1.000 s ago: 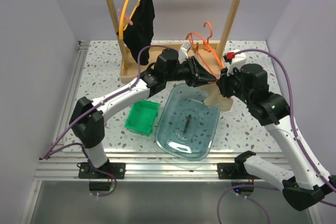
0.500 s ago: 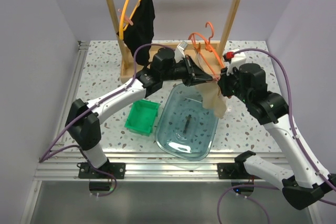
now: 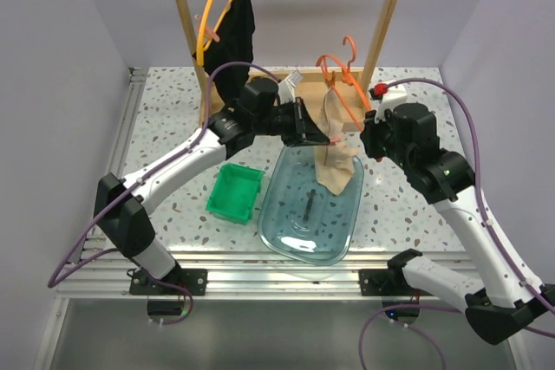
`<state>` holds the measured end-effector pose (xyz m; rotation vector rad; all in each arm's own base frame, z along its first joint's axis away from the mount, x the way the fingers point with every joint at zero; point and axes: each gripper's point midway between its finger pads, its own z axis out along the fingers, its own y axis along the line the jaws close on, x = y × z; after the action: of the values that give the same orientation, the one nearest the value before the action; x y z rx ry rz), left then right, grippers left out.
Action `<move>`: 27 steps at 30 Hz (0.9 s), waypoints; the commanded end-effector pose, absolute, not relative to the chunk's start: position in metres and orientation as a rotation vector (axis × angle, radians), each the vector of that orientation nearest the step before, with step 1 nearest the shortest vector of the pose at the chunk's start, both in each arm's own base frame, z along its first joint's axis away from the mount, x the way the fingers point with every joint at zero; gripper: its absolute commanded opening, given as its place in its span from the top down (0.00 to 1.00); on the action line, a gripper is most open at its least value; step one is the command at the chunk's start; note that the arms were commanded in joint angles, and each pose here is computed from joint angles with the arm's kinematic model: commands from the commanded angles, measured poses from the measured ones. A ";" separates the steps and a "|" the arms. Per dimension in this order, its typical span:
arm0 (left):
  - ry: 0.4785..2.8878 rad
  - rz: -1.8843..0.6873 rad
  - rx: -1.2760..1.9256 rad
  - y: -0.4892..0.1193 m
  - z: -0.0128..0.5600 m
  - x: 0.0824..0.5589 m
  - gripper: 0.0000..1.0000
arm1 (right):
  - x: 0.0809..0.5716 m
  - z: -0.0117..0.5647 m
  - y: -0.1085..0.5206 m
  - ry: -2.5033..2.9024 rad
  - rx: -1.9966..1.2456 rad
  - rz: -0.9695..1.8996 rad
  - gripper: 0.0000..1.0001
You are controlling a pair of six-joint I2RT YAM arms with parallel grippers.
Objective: Remove the underwear clipped to the hanger
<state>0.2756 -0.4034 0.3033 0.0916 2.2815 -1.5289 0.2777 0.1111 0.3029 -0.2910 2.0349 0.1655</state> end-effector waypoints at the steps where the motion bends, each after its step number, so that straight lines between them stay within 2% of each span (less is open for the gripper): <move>1: 2.353 -1.326 0.357 -0.372 0.274 0.239 1.00 | 0.279 0.347 0.123 1.908 -0.244 0.281 1.00; 5: 2.432 -1.195 0.451 -0.358 0.229 0.209 1.00 | 0.270 0.361 0.125 1.891 -0.233 0.331 1.00; 11: 2.496 -1.059 0.470 -0.346 0.177 0.193 1.00 | 0.260 0.375 0.130 1.873 -0.237 0.402 1.00; 14: 2.476 -0.983 0.432 -0.337 0.176 0.198 1.00 | 0.253 0.383 0.134 1.863 -0.248 0.444 1.00; 18: 2.399 -0.611 0.279 -0.286 0.196 0.232 1.00 | 0.248 0.391 0.130 1.855 -0.245 0.438 1.00; 22: 2.344 -0.406 0.202 -0.237 0.219 0.250 1.00 | 0.243 0.388 0.128 1.872 -0.263 0.423 1.00; 27: 2.484 -0.292 0.191 -0.195 0.179 0.245 1.00 | 0.234 0.387 0.123 1.884 -0.265 0.420 1.00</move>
<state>0.2512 -0.2348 0.2135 0.1638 2.3753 -0.5000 0.2432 0.1252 0.3604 -0.2688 1.9599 0.3903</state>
